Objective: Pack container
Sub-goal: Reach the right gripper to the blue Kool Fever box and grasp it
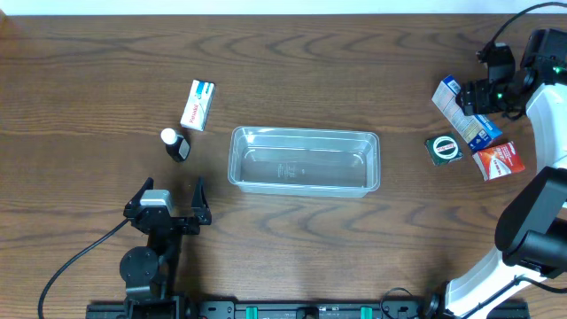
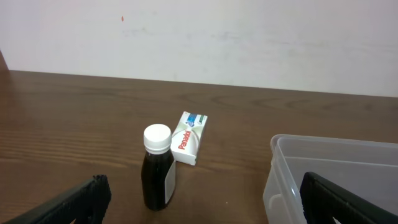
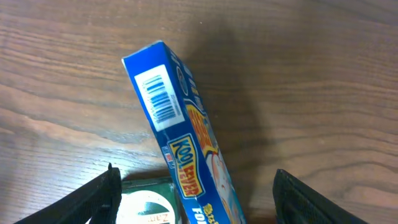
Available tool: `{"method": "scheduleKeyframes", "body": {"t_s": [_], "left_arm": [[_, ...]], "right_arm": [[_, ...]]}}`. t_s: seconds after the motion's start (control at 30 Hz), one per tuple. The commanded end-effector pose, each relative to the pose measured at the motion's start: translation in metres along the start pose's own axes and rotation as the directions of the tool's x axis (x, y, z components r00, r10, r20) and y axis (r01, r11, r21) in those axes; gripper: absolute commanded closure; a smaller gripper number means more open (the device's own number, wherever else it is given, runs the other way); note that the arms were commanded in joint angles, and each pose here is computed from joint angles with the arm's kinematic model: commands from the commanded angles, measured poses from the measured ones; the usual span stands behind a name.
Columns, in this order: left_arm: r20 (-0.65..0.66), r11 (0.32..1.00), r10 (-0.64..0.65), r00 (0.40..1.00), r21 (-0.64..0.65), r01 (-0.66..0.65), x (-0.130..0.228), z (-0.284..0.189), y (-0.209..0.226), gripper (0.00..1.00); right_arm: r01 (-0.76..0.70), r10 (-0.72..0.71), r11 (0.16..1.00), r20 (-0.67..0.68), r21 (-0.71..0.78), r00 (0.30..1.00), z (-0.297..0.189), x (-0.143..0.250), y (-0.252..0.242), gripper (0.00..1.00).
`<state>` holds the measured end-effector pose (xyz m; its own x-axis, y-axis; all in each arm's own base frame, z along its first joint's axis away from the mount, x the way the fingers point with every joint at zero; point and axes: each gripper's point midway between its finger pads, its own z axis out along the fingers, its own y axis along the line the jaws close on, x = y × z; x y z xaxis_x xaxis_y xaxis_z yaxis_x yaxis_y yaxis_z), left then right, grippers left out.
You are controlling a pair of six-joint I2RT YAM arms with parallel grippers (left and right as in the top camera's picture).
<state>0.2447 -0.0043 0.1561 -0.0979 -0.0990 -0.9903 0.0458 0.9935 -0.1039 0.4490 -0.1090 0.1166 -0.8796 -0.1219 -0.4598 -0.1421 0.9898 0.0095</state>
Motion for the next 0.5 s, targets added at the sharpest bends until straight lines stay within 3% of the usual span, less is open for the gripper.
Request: {"method": "scheduleKeyframes", "body": {"t_s": [0.0, 0.47], "left_arm": [[-0.045, 1.000, -0.007, 0.999, 0.008, 0.008, 0.015, 0.001, 0.000, 0.02], [-0.046, 1.000, -0.007, 0.999, 0.008, 0.008, 0.015, 0.001, 0.000, 0.02]], "right_arm": [[0.029, -0.029, 0.999, -0.005, 0.025, 1.000, -0.005, -0.002, -0.004, 0.27], [0.038, -0.033, 0.997, -0.071, 0.071, 0.997, 0.007, 0.017, -0.012, 0.32]]}}
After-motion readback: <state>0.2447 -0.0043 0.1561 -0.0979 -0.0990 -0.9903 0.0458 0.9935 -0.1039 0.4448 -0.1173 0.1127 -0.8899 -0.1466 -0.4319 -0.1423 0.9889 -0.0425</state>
